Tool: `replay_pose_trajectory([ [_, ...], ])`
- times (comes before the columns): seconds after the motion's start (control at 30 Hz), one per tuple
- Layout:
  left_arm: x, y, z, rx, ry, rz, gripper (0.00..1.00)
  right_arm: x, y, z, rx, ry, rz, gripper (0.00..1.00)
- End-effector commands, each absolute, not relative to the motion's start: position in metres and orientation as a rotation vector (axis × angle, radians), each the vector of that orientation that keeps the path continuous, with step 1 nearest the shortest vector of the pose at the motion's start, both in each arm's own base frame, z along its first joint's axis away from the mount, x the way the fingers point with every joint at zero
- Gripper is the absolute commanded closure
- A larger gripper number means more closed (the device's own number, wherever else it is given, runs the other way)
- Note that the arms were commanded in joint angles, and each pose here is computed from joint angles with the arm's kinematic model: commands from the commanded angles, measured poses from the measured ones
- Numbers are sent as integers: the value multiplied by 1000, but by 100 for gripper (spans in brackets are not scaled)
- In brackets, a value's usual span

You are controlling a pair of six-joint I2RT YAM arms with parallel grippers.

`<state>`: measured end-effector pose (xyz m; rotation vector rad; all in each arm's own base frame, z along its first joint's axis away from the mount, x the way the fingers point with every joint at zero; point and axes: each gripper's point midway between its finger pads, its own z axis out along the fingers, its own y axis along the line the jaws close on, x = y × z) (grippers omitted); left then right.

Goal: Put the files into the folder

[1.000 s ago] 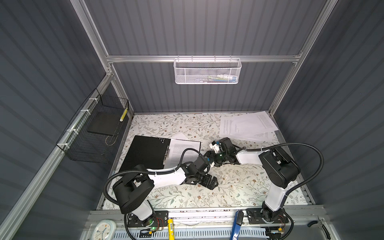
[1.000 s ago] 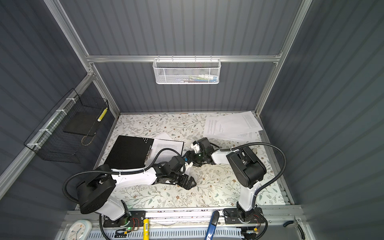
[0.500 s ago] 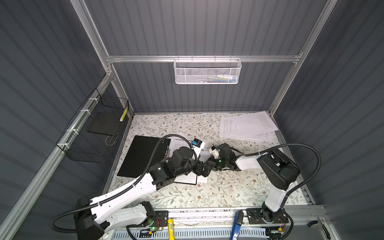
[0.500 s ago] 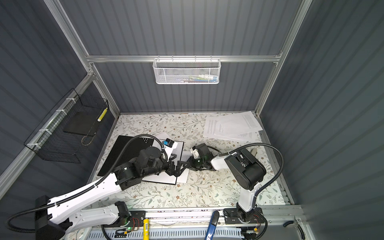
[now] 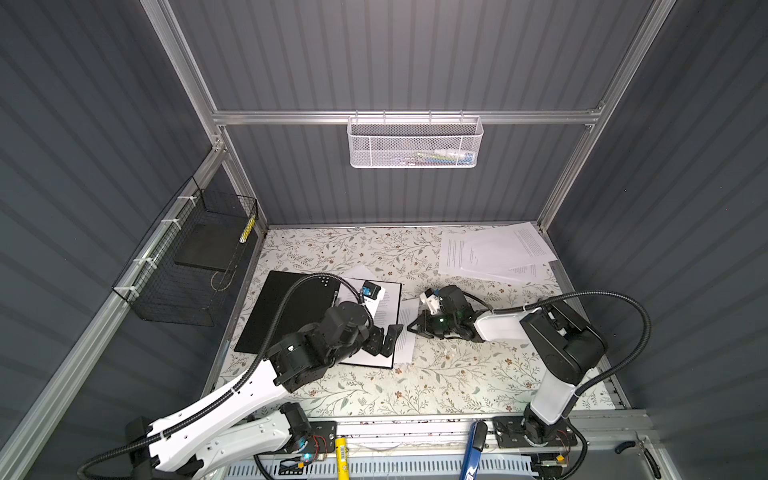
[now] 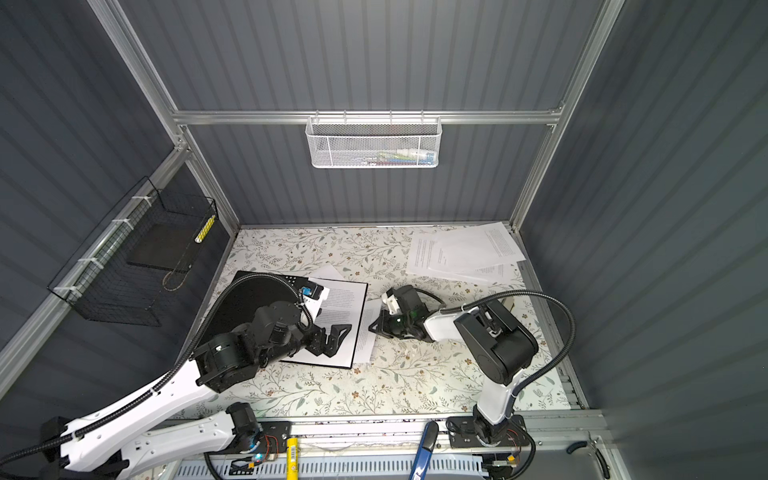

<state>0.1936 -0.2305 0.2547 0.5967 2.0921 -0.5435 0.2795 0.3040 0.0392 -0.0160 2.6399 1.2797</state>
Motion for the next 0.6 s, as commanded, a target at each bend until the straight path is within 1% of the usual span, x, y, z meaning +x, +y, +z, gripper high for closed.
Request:
replay_pose_trajectory([
  [0.0, 195, -209, 256, 601, 2084, -439, 0, 283, 282, 52, 7, 2657, 1223, 100],
  [0.1, 193, -202, 255, 600, 2080, -418, 0, 280, 256, 63, -3, 2698, 1117, 100],
  [0.3, 193, -198, 250, 608, 2078, -394, 0, 277, 198, 103, -45, 2758, 792, 100],
  [0.47, 193, -198, 248, 618, 2072, -387, 0, 285, 164, 169, -129, 2656, 561, 100],
  [0.57, 193, -194, 245, 620, 2071, -369, 0, 287, 165, 210, -247, 2574, 551, 100],
])
